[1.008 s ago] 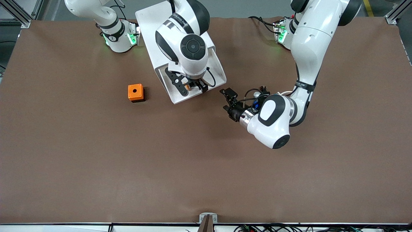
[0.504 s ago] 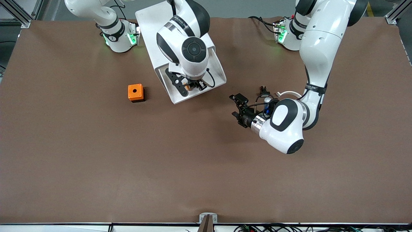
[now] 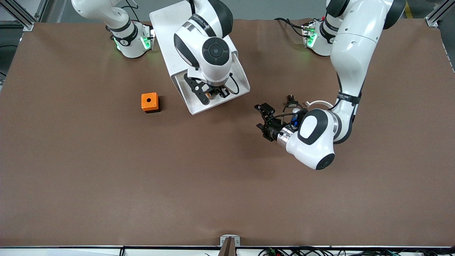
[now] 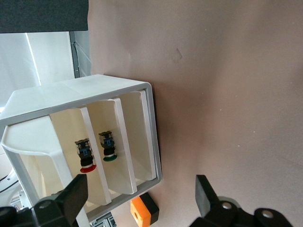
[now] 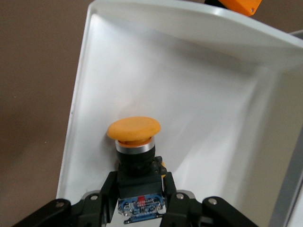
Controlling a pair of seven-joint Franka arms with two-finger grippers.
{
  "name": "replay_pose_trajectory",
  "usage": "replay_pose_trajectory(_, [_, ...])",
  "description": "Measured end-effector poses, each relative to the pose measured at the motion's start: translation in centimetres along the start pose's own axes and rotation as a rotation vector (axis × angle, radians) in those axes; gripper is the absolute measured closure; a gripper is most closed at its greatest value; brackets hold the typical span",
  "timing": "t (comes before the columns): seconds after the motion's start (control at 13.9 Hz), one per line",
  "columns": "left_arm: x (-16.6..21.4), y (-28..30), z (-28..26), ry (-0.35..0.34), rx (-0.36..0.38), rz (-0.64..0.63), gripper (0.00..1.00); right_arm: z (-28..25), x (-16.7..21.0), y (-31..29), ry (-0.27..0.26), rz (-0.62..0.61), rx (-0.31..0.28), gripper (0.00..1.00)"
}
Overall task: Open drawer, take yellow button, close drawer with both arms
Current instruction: 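Lift the button out with the right gripper while the left gripper holds the drawer, then push the drawer closed with the left gripper while the right gripper carries the button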
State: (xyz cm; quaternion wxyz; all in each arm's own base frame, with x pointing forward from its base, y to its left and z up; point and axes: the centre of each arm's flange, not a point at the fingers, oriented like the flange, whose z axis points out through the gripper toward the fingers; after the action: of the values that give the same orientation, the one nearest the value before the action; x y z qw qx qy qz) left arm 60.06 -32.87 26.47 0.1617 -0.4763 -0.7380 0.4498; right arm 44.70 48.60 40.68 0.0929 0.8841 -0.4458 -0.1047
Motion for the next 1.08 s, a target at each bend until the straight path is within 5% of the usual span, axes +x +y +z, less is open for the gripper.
replay_pose_trajectory(0.22, [-0.6, -0.5, 0.9, 0.012, 0.007, 0.055, 0.00, -3.8, 3.3, 0.9, -0.005, -0.002, -0.060, 0.57])
replay_pose_trajectory(0.5, [-0.9, -0.8, 1.2, 0.079, -0.037, 0.164, 0.00, -9.4, 12.5, 3.7, -0.060, -0.161, -0.108, 0.57])
replay_pose_trajectory(0.86, [-2.7, -4.4, -2.0, 0.238, -0.165, 0.615, 0.00, -13.3, 25.9, 8.8, -0.140, -0.401, -0.070, 0.57])
replay_pose_trajectory(1.08, [-3.9, -7.6, -2.8, 0.386, -0.245, 0.815, 0.00, -12.2, 30.9, 10.3, -0.097, -0.528, -0.120, 0.57])
